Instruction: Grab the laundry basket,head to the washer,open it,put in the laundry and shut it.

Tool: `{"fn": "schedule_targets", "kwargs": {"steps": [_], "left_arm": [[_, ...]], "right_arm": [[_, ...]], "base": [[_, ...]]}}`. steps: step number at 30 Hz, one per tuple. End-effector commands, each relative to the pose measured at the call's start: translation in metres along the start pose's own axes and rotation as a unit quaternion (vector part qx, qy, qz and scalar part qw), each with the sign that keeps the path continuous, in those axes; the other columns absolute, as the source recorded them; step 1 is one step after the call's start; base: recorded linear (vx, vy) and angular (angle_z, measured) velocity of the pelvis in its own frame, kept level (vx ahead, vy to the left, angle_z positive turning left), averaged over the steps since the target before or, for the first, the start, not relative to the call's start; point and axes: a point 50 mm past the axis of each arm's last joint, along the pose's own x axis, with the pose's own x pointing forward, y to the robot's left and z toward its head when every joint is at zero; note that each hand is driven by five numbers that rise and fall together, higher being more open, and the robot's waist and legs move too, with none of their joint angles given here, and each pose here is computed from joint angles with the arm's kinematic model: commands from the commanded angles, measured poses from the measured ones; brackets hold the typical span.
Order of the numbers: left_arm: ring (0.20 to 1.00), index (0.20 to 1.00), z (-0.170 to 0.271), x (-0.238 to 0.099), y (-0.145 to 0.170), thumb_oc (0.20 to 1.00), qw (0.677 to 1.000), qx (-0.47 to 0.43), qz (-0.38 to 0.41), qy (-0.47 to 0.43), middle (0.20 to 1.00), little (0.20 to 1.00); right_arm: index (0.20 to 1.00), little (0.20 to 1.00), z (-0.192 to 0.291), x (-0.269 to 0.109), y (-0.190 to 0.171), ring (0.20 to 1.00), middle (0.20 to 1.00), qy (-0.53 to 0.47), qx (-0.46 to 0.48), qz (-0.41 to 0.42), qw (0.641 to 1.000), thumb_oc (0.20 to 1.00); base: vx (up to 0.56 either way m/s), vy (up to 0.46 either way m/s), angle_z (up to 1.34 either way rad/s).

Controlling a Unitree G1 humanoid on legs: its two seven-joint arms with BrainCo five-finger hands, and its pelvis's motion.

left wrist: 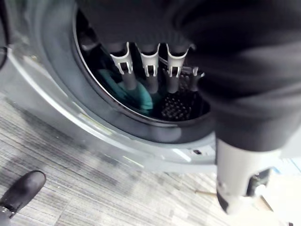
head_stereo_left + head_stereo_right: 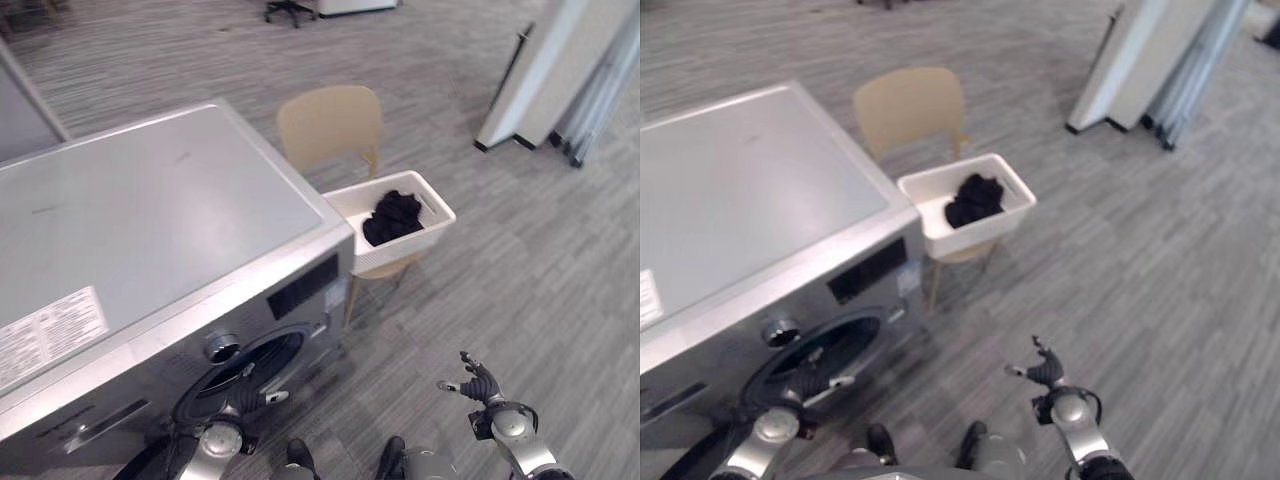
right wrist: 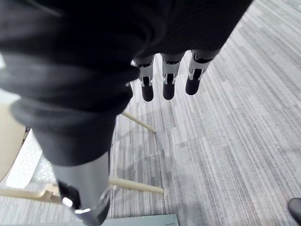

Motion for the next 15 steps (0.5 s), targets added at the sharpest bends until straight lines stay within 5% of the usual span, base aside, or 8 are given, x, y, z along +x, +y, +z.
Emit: {"fn": "schedule_targets", "kwargs": {"steps": [1,15], "left_arm": [[1.000,1.000,0.029,0.012,-0.009,1.000,0.998,0.022,-0.015,-0.054,1.000,1.000],[1.000,1.000,0.040,0.014,-0.031,1.000,0.996,0.017,-0.046,-0.073,1.000,1.000]], "right_arm": [[1.000,1.000,0.014,0.000,-0.029,1.000,1.000,-0.043,-0.040,-0.035,0.998,1.000],[1.000,1.000,0.000,-0.006,-0.038,1.000,1.000,-0.021,-0.029,-0.054,0.998,1.000]], "base": [[0.13,-0.284,-1.00],[0.12,-0.052,-0.39]]}}
